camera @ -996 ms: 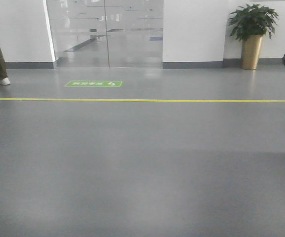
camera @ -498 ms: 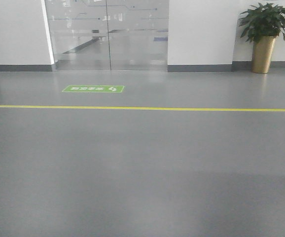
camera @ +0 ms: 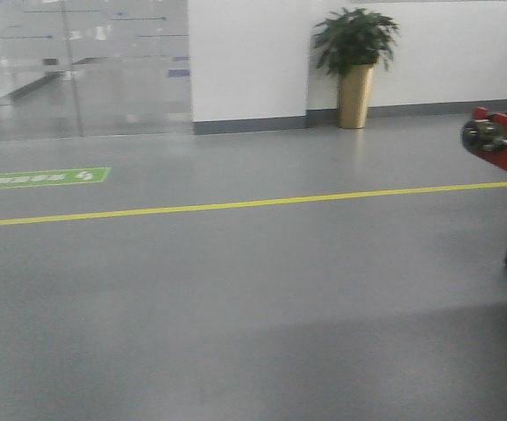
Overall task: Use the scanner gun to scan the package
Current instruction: 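Turn the base toward the red table and stop at it, then move left gripper over the long tan box, right toward scanner gun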
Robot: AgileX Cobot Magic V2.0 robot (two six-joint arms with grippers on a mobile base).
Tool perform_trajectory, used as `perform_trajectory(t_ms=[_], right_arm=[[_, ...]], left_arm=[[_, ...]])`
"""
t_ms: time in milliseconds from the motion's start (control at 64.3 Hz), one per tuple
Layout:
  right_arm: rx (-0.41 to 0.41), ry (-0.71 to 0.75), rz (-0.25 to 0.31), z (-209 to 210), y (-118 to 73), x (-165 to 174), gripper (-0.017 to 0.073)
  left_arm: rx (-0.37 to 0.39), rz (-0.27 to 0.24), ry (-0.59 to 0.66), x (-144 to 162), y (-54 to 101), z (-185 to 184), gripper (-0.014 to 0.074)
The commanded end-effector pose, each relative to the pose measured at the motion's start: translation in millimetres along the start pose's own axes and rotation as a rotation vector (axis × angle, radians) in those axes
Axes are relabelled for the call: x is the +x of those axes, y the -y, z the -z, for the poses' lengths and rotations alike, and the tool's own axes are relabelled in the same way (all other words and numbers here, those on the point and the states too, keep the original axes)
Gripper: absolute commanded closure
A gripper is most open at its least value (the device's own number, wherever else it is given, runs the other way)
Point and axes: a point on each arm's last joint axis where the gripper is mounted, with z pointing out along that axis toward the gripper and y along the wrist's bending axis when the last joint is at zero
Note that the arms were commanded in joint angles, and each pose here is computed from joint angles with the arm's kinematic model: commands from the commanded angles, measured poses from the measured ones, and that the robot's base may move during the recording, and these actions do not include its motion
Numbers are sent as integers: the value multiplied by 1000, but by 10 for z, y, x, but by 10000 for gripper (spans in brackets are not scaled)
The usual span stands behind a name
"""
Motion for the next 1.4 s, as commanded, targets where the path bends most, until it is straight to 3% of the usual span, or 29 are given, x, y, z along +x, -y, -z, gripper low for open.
perform_trajectory(t_ms=[0,1385], right_arm=[[4,20,0,3,3,-19,721],[4,20,0,3,3,-19,721]], left_arm=[[2,12,23,-27,0,4,705],[2,12,23,-27,0,4,705]])
